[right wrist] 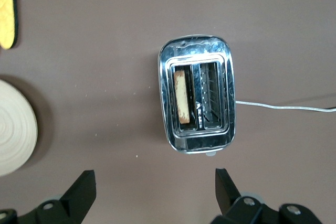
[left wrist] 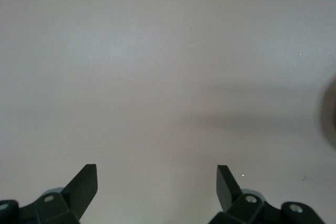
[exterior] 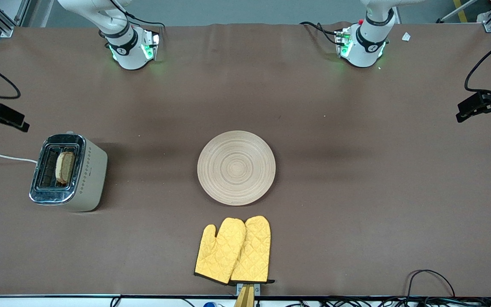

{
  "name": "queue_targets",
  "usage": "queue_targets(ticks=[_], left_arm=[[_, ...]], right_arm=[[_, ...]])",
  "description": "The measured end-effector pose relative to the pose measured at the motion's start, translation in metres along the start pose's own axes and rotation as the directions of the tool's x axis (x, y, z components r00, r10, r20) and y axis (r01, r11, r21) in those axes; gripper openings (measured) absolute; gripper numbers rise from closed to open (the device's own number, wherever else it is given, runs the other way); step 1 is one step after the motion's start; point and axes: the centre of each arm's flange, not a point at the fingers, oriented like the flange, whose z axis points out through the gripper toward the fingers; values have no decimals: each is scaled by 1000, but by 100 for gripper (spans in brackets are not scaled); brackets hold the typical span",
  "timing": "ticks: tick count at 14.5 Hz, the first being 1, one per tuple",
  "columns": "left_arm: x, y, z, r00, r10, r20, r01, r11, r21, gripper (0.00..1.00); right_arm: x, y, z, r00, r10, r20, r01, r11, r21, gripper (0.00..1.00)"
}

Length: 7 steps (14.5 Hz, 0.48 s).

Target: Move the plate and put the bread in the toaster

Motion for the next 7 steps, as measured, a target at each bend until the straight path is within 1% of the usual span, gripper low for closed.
queue_targets(ticks=[2,7], left_arm=[[0,3,-3,1000,6,-8,-6,1000,0,100],[0,12,-7,1000,22,-16,-22,1000,-1,100]], right_arm=[[-7,1,-4,1000,-18,3,18,1000,3,100],[-7,-2,1,999,-38,13,38,999,0,100]])
